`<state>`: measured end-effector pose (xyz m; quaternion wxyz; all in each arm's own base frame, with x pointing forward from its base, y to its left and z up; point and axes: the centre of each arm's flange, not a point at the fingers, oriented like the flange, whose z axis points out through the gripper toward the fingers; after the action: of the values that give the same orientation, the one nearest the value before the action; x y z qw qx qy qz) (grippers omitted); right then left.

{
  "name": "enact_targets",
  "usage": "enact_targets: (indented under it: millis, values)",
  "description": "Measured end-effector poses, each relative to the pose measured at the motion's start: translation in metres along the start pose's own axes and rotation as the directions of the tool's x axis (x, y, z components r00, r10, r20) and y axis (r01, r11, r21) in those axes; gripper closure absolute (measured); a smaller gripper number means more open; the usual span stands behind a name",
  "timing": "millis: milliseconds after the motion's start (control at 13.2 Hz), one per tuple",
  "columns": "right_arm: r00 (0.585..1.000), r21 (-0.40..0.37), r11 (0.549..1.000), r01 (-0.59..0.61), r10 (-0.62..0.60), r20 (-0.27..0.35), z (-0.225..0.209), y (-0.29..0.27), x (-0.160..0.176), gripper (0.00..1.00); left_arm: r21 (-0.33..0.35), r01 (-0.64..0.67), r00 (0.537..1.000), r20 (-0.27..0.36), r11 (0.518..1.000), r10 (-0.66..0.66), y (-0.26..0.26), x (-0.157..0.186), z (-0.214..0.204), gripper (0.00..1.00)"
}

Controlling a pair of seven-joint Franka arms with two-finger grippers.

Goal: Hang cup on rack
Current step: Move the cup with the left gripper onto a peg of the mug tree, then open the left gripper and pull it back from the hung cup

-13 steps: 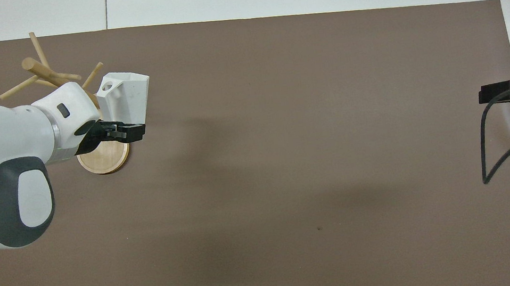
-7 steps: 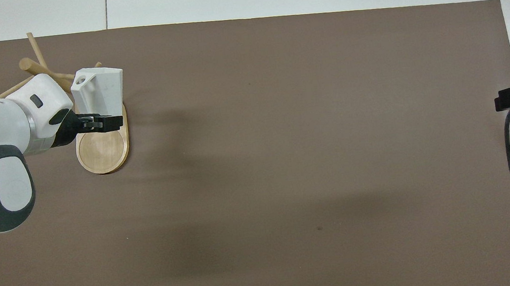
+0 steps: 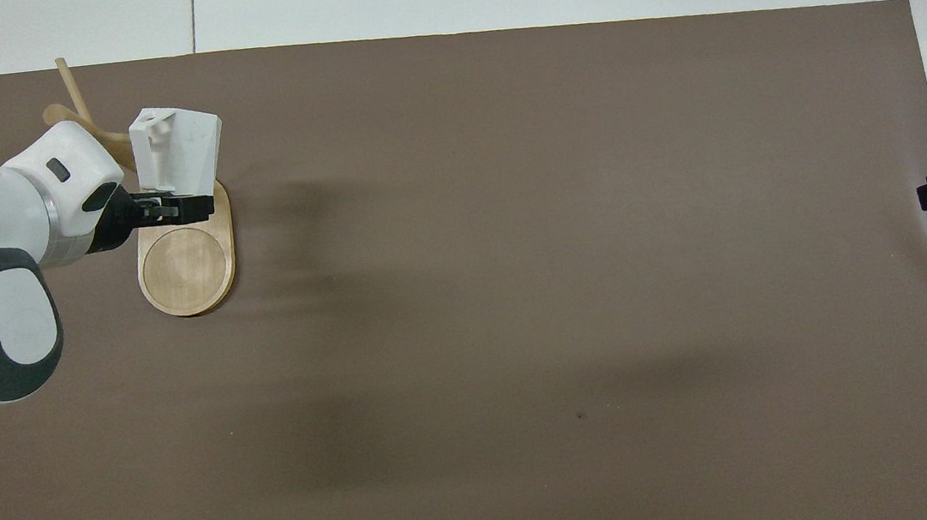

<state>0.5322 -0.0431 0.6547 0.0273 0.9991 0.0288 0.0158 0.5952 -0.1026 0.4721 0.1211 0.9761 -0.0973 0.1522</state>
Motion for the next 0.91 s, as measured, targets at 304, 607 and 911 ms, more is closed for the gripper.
enact_targets:
  millis: [304,607,911]
  values:
    - [0.995,0.000,0.995,-0.095,0.095,0.006,0.003,0.000,0.000,0.00,0.005,0.052,0.999,-0.006,0.999,-0.052,-0.008,0.002,-0.001,0.33]
    - [0.995,0.001,0.995,-0.097,0.097,0.020,0.009,-0.001,0.000,0.00,0.006,0.145,0.989,0.000,0.989,-0.145,-0.012,0.001,0.001,0.33]
    - [0.995,0.001,0.995,-0.098,0.098,0.025,0.012,-0.001,0.000,0.00,0.006,0.165,0.986,0.007,0.986,-0.165,-0.013,0.000,0.001,0.31]
